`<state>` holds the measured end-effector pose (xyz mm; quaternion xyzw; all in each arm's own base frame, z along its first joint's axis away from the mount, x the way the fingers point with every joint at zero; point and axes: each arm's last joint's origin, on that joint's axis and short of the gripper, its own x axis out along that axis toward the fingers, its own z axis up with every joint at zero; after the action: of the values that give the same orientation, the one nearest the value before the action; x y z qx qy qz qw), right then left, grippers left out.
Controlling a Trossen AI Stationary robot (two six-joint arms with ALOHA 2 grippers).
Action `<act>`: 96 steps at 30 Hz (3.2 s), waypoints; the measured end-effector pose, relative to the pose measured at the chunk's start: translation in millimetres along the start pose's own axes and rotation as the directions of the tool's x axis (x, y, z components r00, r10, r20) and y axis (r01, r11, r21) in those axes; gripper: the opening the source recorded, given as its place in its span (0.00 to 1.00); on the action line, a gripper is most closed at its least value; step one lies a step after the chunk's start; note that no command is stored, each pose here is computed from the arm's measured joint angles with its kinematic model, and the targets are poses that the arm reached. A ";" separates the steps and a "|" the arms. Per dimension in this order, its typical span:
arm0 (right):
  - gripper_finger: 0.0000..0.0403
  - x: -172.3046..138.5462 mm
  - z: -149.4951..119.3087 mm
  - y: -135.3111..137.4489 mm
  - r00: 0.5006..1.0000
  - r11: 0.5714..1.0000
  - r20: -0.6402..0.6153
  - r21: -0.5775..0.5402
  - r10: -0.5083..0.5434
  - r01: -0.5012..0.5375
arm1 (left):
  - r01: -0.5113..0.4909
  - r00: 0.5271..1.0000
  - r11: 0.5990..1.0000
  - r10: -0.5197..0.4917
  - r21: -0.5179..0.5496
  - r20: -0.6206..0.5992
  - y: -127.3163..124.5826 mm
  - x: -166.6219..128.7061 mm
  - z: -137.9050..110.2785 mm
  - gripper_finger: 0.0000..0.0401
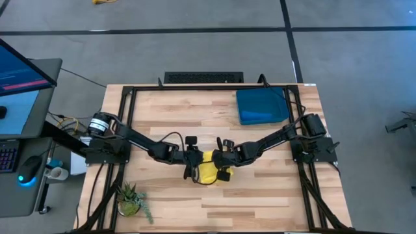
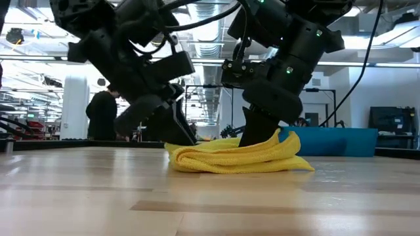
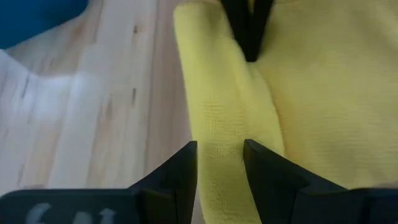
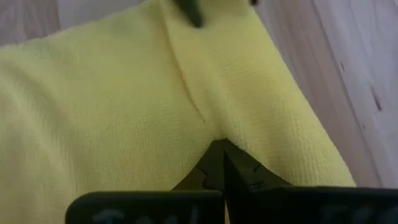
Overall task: Roll microfiber towels into tight, uniform cylinder then place into a basket
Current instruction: Roll the yellow microfiber cloth
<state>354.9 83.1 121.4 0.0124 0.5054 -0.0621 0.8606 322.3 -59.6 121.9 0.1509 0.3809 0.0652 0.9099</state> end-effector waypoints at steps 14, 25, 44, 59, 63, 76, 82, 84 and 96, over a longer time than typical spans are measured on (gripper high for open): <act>0.05 -1.0 4.8 -6.1 1.000 0.987 -0.022 0.159 -0.005 0.009 | -0.033 0.999 0.997 0.032 -0.065 -0.008 -1.8 -1.5 -3.0 0.31; 0.12 -1.2 8.7 -8.0 1.000 0.986 -0.006 0.165 -0.011 0.011 | -0.042 0.997 0.995 0.035 -0.095 -0.075 9.2 2.5 -13.3 0.31; 0.25 -90.1 29.6 -32.0 0.987 0.990 0.149 0.135 -0.059 0.039 | -0.083 0.992 0.987 0.069 -0.137 -0.107 18.0 5.2 -16.6 0.31; 0.25 -117.5 -32.3 -53.4 0.947 0.939 0.234 0.313 -0.220 0.141 | -0.084 0.987 0.992 0.070 -0.090 -0.143 17.9 4.6 -20.2 0.31; 0.25 -107.2 -39.4 -57.0 0.932 0.933 0.315 0.355 -0.179 0.059 | -0.084 0.988 0.992 0.070 -0.090 -0.141 17.9 4.7 -20.1 0.31; 0.42 -63.1 -15.1 -87.4 0.923 0.962 0.380 0.227 0.054 -0.150 | -0.081 0.988 0.993 0.069 -0.087 -0.140 17.7 4.9 -20.2 0.31; 0.51 -35.2 -3.8 -101.6 0.927 0.938 0.333 0.228 0.175 -0.260 | -0.080 0.988 0.994 0.069 -0.077 -0.139 17.7 5.0 -20.2 0.31; 0.52 -25.6 0.4 -102.6 0.925 0.933 0.315 0.215 0.213 -0.288 | -0.080 0.988 0.994 0.069 -0.076 -0.141 17.7 5.1 -20.4 0.31; 0.48 -11.9 1.5 -111.2 0.964 0.925 0.113 0.276 0.240 -0.262 | -0.080 0.988 0.994 0.068 -0.076 -0.142 17.7 5.1 -20.5 0.31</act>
<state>337.1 -26.2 137.1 0.2000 0.4514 -0.0249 0.8693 311.1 -37.1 110.5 0.1230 0.4346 0.1247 0.8834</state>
